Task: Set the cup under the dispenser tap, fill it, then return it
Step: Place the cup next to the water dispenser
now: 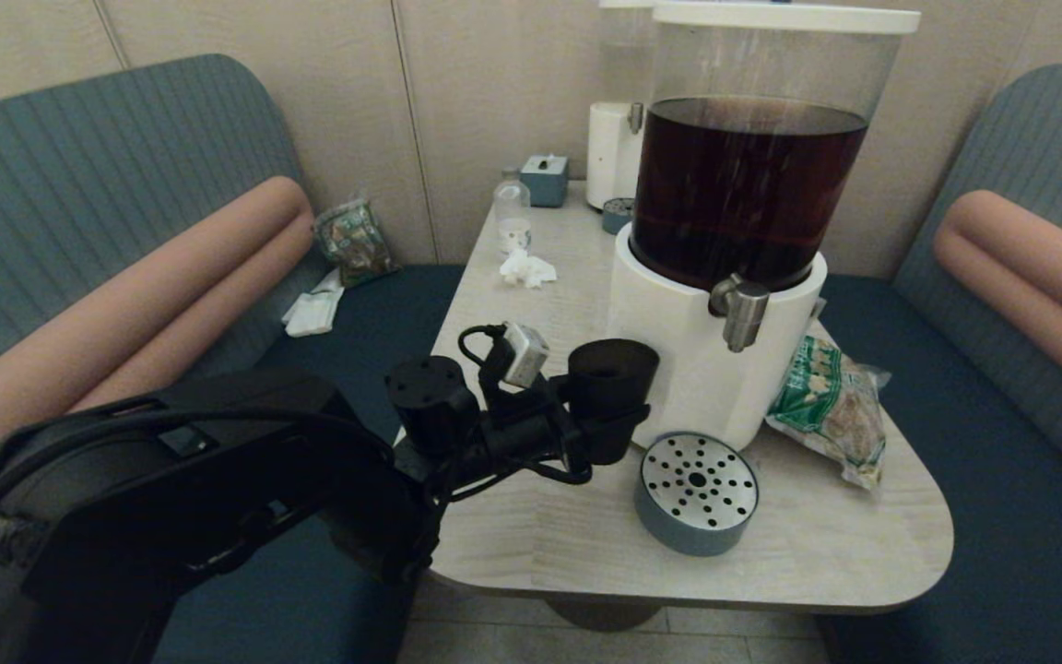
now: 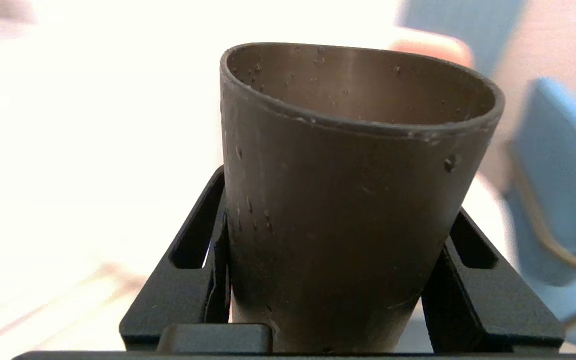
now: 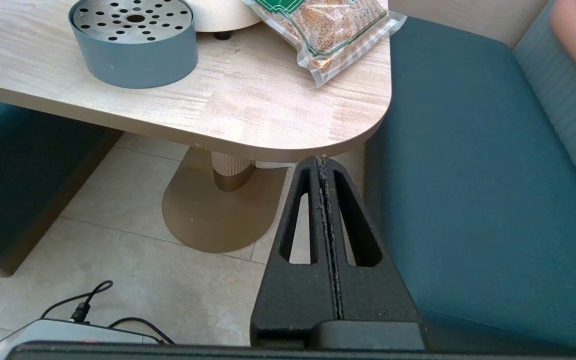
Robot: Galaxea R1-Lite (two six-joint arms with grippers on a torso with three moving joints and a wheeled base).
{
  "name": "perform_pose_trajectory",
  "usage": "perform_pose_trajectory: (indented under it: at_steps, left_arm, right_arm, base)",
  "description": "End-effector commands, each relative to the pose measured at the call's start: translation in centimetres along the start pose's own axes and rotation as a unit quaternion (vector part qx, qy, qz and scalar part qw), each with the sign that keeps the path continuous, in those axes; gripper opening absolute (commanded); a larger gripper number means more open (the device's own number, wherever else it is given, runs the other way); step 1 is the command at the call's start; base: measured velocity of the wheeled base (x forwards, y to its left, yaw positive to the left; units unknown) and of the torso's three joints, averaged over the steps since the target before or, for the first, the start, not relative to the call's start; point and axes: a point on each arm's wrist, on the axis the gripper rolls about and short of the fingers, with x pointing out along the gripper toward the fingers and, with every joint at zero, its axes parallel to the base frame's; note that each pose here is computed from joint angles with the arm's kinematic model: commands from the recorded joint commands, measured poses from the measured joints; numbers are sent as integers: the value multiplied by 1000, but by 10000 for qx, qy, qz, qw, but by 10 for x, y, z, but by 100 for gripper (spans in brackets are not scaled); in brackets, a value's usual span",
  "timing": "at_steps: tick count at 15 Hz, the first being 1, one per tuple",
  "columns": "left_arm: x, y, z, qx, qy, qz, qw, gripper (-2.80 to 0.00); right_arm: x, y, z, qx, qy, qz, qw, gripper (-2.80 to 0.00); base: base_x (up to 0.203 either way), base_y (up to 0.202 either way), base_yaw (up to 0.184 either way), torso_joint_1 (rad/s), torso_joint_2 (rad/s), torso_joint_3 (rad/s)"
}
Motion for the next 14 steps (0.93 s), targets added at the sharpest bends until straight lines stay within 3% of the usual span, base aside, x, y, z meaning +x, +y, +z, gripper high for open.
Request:
perform_pose_trajectory:
  at_steps: [1, 5, 7, 11, 14]
  left_arm:
    - [-26, 24, 13, 143, -28, 356, 9993, -280]
    - [-67, 62, 24, 308, 8, 891, 9955, -280]
    - [-72, 68, 24, 315, 3, 970, 9948, -280]
    - [-83, 102, 0, 317, 41, 1291, 9911, -280]
    - [-80, 114, -8, 385, -30, 1350, 9901, -280]
  right_arm:
    - [0, 0, 0, -1, -7, -3, 10000, -280]
    - [0, 0, 0, -6, -7, -1, 10000, -280]
    - [0, 0, 0, -6, -8, 3, 10000, -280]
    - [0, 0, 0, -3, -8, 3, 10000, -280]
    - [0, 0, 0, -1, -8, 3, 10000, -280]
  base:
    - [0, 0, 0, 0, 0, 0]
    - [0, 0, 0, 0, 0, 0]
    - [0, 0, 0, 0, 0, 0]
    - [0, 0, 0, 0, 0, 0]
    - [0, 0, 0, 0, 0, 0]
